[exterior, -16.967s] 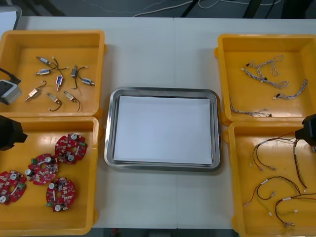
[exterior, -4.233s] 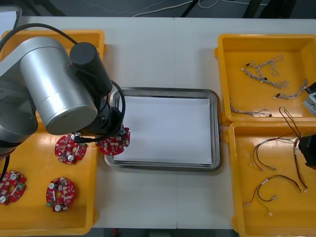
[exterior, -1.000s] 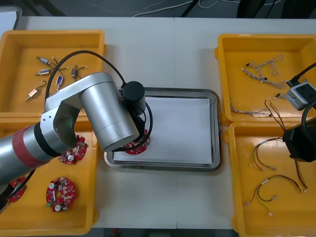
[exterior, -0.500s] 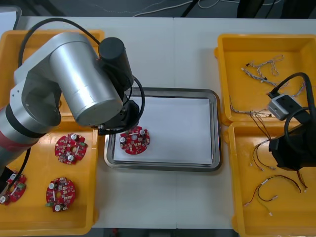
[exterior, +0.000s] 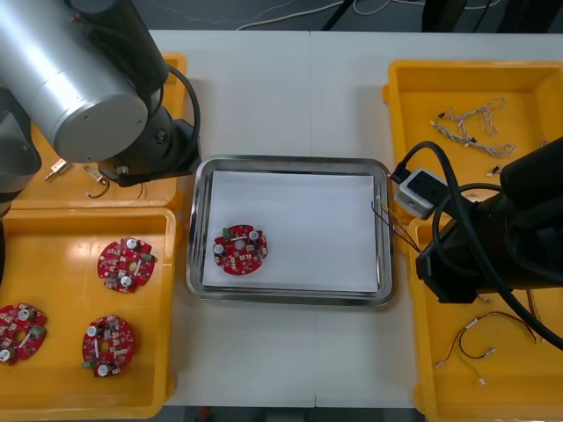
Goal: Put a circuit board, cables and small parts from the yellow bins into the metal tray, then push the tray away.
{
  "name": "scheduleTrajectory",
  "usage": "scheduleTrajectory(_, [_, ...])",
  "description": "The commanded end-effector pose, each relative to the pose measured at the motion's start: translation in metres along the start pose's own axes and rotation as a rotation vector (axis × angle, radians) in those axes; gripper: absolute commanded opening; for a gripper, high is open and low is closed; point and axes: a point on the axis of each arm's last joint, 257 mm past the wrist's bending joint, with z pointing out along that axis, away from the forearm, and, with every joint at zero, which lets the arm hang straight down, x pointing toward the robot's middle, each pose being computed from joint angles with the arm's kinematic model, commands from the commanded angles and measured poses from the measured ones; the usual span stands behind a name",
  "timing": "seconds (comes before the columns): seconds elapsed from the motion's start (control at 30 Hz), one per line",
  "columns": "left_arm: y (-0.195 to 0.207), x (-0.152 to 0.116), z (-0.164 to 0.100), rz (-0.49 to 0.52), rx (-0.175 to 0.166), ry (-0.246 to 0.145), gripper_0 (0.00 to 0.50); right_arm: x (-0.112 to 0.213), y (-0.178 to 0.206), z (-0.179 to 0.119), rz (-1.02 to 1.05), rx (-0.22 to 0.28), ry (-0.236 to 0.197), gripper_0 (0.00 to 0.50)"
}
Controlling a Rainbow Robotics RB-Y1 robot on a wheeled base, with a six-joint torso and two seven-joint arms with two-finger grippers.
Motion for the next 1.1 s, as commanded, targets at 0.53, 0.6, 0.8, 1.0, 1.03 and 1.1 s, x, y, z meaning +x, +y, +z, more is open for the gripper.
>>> scheduleTrajectory(0.53, [0.136,-0.063,-0.026,0.092,-0.147,-0.061,0.5,-0.04,0.015,0.039,-0.532,-0.04,0.046,0.0])
scheduleTrajectory(0.6, [0.15,-0.06,-0.024,0.101,-0.163,-0.046,0.5,-0.044,0.015,0.045,-0.545,-0.036,0.044,0.0])
scheduleTrajectory(0.8, [0.183,-0.058,-0.013,0.114,-0.167,-0.027,0.5,-0.058,0.02,0.065,-0.591,-0.015,0.029,0.0])
scheduleTrajectory(1.0, [0.204,-0.07,-0.012,0.122,-0.165,-0.051,0.5,-0.063,0.024,0.088,-0.613,-0.004,0.022,0.0])
scheduleTrajectory(1.03, [0.207,-0.073,-0.012,0.122,-0.161,-0.057,0.5,-0.061,0.023,0.093,-0.615,0.001,0.027,0.0])
scheduleTrajectory(1.1, [0.21,-0.077,-0.012,0.125,-0.157,-0.065,0.5,-0.06,0.022,0.1,-0.617,0.005,0.03,0.0])
